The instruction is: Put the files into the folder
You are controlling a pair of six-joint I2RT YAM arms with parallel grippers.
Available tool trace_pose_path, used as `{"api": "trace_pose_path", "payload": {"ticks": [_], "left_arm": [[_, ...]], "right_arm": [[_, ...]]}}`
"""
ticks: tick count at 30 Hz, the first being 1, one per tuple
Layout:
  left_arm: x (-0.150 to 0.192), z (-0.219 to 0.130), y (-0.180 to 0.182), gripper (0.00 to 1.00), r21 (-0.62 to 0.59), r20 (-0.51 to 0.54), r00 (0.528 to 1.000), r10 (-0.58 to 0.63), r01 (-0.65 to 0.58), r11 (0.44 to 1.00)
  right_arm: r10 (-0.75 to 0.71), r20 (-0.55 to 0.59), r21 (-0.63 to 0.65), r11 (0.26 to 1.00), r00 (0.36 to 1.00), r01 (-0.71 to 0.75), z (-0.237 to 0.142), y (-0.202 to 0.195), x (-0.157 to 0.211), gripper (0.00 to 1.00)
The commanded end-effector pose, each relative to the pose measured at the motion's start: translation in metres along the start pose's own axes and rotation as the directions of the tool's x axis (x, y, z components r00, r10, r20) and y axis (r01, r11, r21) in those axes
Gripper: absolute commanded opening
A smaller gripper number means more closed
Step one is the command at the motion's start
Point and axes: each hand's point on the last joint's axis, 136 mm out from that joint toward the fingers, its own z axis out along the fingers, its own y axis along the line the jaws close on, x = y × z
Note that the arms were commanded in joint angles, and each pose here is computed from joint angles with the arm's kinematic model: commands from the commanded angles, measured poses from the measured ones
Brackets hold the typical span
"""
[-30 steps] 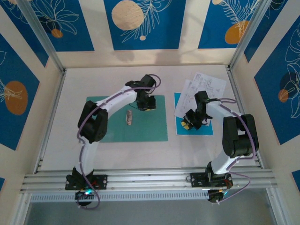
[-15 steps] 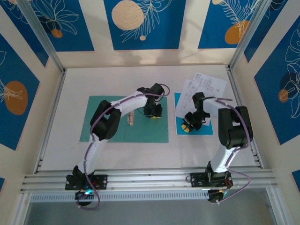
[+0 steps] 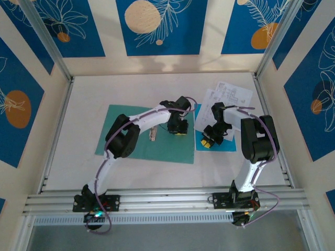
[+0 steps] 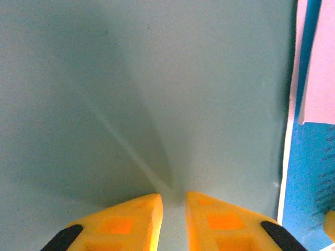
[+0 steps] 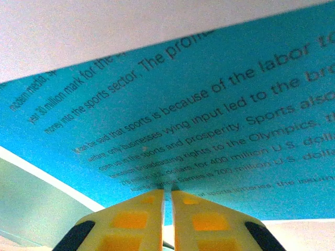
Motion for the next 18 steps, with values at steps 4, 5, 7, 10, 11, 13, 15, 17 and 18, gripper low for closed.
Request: {"api": "trace_pose_path", "payload": {"ticks": [4,5,7,10,11,13,15,17,18], "left_arm": [[0.014,0.033,0.005,0.21,-0.028,-0.069,0.998,0.010,-0.012,1.000],[0.012,0.032,0.002,0.21,-0.019,-0.064,0.998,0.008,-0.009,1.000],[0.007,0.030,-0.004,0.22,0.001,-0.053,0.999,0.007,-0.007,1.000],[-0.002,0.019,-0.016,0.24,0.036,-0.021,1.000,0.010,-0.009,0.999],[-0.006,0.012,-0.022,0.26,0.051,-0.002,1.000,0.011,-0.011,0.999],[-0.014,-0.004,-0.030,0.30,0.076,0.034,0.999,0.007,-0.009,0.997],[-0.022,-0.025,-0.035,0.36,0.101,0.072,0.997,-0.010,0.003,0.995],[-0.029,-0.046,-0.035,0.43,0.125,0.103,0.994,-0.043,0.030,0.992],[-0.031,-0.056,-0.032,0.46,0.138,0.117,0.991,-0.066,0.050,0.989]], "right_arm": [[-0.013,-0.040,0.069,0.998,0.999,0.016,0.009,-0.011,0.008,0.14],[-0.017,-0.040,0.065,0.998,0.999,0.020,0.009,-0.010,0.008,0.14],[-0.025,-0.040,0.064,0.998,0.999,0.027,0.008,-0.009,0.009,0.14],[-0.050,-0.025,0.052,0.997,0.998,0.051,0.002,-0.003,0.011,0.14],[-0.061,-0.011,0.035,0.998,0.998,0.061,-0.003,0.001,0.011,0.15],[-0.080,0.030,-0.001,0.997,0.996,0.081,-0.016,0.010,0.009,0.18],[-0.090,0.079,-0.033,0.995,0.993,0.093,-0.032,0.016,0.006,0.23],[-0.079,0.123,-0.057,0.995,0.989,0.086,-0.047,0.017,-0.001,0.26],[-0.061,0.142,-0.071,0.995,0.988,0.072,-0.053,0.016,-0.006,0.27]]}}
